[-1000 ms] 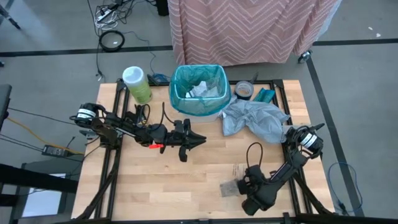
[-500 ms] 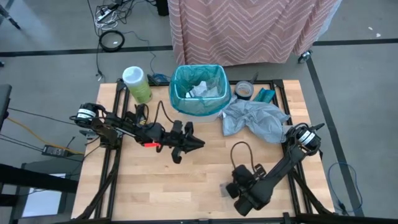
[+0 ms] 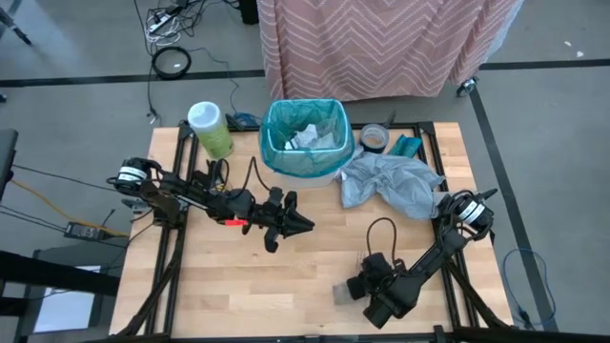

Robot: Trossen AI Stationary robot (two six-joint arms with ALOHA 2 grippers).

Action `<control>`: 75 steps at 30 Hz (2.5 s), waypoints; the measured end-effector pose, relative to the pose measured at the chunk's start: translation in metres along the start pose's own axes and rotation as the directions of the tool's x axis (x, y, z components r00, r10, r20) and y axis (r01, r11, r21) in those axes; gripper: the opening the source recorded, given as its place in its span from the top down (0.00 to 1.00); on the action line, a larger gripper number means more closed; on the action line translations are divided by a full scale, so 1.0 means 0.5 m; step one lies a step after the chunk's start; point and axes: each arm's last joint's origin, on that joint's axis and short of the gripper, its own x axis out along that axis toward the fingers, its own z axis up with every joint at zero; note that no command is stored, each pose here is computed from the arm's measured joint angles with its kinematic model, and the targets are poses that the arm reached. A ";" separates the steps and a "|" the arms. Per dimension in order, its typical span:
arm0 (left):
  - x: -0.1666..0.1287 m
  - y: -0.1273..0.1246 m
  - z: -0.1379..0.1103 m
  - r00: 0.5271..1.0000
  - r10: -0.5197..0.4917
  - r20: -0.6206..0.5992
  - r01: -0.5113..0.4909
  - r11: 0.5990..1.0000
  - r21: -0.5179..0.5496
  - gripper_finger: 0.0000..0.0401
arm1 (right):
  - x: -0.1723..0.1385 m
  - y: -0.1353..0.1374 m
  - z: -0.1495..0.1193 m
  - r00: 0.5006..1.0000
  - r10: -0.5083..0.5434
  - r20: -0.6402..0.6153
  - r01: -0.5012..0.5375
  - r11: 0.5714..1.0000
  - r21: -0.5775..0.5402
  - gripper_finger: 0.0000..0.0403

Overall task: Place trash/remove bag and relplace
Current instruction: Put the transparent plastic material into the trash bin

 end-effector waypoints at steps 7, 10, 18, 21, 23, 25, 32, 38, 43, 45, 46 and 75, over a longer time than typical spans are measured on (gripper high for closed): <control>0.000 0.000 0.000 1.000 0.001 -0.001 -0.001 1.000 0.001 0.83 | 0.012 -0.008 0.005 1.000 -0.020 0.003 0.020 1.000 -0.020 0.64; 0.000 0.000 0.000 1.000 0.001 -0.001 -0.001 1.000 0.001 0.83 | 0.015 -0.007 0.011 0.999 -0.043 -0.017 0.042 0.998 -0.043 0.75; 0.000 0.000 0.000 1.000 0.002 -0.001 -0.002 1.000 0.001 0.83 | 0.029 0.009 0.047 0.996 -0.076 -0.047 0.076 0.997 -0.011 0.98; 0.000 0.000 0.000 1.000 0.002 0.000 -0.002 1.000 -0.001 0.83 | 0.025 0.016 0.073 0.997 -0.077 -0.020 0.076 0.997 -0.011 1.00; 0.000 0.000 0.001 1.000 -0.001 0.008 0.001 1.000 -0.004 0.83 | 0.007 0.020 0.102 0.998 -0.057 0.009 0.057 0.998 -0.010 1.00; 0.000 -0.002 0.004 1.000 -0.009 0.024 0.010 1.000 -0.014 0.84 | -0.012 0.026 0.129 1.000 -0.018 0.024 0.019 1.000 -0.013 1.00; -0.001 -0.008 0.017 0.996 -0.041 0.085 0.048 0.996 -0.081 0.84 | -0.062 0.022 0.219 0.995 0.066 0.078 -0.064 0.998 -0.023 1.00; -0.004 -0.017 0.032 0.982 -0.090 0.168 0.122 0.974 -0.189 0.84 | -0.124 0.006 0.295 0.973 0.188 0.134 -0.192 0.981 0.011 1.00; -0.011 -0.030 0.053 0.949 -0.154 0.276 0.227 0.940 -0.253 0.84 | -0.188 -0.003 0.369 0.917 0.329 0.225 -0.341 0.940 0.013 1.00; -0.015 -0.035 0.062 0.929 -0.183 0.321 0.274 0.925 -0.265 0.85 | -0.219 0.001 0.406 0.886 0.382 0.262 -0.392 0.920 -0.014 1.00; -0.015 -0.036 0.064 0.927 -0.186 0.326 0.283 0.917 -0.281 0.85 | -0.236 0.004 0.426 0.868 0.406 0.285 -0.413 0.910 -0.040 1.00; -0.218 -0.180 0.276 0.981 -0.072 0.180 0.098 0.986 -0.136 0.99 | -0.183 -0.015 0.879 0.863 0.426 0.273 -0.371 0.900 -0.229 0.99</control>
